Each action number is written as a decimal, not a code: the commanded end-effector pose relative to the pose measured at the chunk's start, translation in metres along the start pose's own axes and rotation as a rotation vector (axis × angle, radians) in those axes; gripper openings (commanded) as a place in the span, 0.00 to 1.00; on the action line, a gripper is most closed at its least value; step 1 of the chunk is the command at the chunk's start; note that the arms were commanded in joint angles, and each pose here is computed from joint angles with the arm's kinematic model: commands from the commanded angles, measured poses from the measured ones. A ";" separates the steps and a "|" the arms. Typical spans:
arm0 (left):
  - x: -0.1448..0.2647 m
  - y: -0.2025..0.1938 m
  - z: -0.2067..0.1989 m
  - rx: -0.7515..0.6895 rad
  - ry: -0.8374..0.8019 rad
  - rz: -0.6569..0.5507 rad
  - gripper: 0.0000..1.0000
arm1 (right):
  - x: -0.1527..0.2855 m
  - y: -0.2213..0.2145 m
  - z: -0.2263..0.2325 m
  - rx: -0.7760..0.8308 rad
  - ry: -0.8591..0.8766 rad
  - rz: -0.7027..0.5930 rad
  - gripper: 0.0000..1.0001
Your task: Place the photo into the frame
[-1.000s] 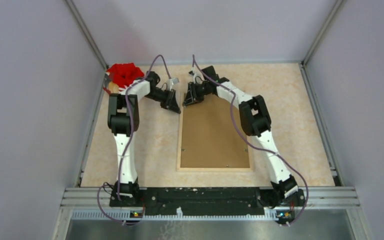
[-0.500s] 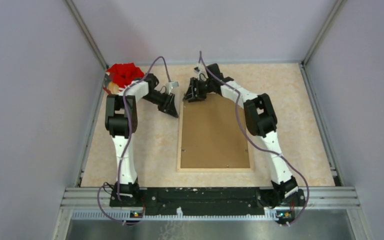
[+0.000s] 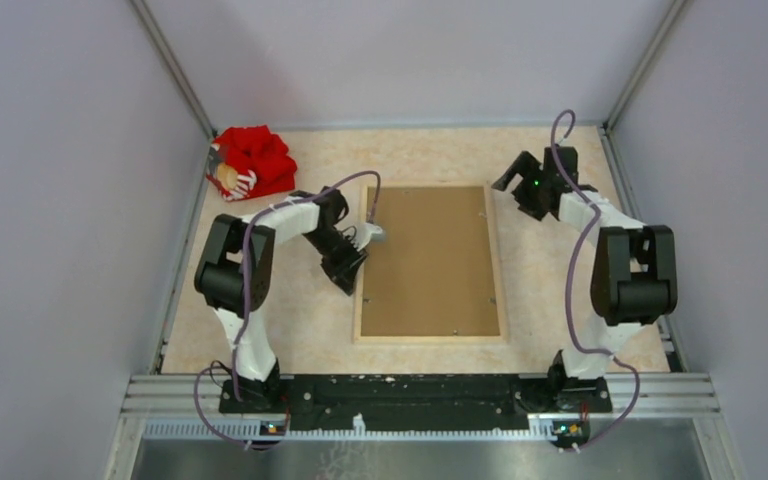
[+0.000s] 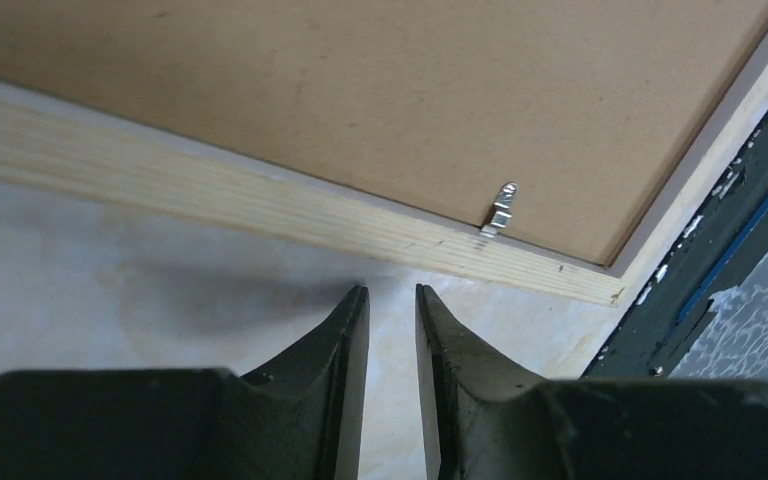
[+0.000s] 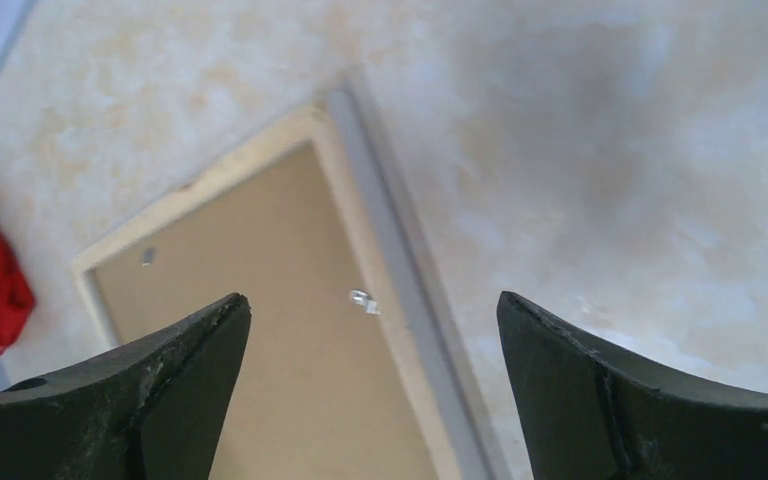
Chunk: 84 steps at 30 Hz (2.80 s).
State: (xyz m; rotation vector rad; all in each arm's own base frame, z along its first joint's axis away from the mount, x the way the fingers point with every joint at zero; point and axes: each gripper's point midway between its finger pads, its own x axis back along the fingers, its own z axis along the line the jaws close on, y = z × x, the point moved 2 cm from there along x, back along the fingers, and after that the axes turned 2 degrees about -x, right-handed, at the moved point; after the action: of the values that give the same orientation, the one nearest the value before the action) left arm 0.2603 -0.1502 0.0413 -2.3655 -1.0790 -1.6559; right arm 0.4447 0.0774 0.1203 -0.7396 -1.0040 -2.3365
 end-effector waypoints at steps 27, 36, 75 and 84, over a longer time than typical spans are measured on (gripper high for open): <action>-0.098 0.069 -0.084 -0.290 -0.186 0.100 0.30 | -0.116 -0.191 0.208 0.348 0.360 0.620 0.99; -0.041 0.090 -0.125 -0.358 -0.265 0.027 0.34 | -0.068 -0.066 0.240 0.431 0.350 0.219 0.99; 0.056 -0.006 0.096 0.276 -0.098 -0.260 0.30 | -0.027 -0.295 0.228 0.203 0.485 0.353 0.12; 0.054 -0.003 0.091 0.260 -0.129 -0.274 0.32 | -0.043 -0.316 0.224 0.199 0.481 0.394 0.12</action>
State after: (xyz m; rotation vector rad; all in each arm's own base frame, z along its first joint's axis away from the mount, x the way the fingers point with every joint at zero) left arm 0.3471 -0.0756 0.0497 -2.2051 -1.5722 -1.3741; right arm 0.3375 0.4289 0.0550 -0.3237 -0.8057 -1.8724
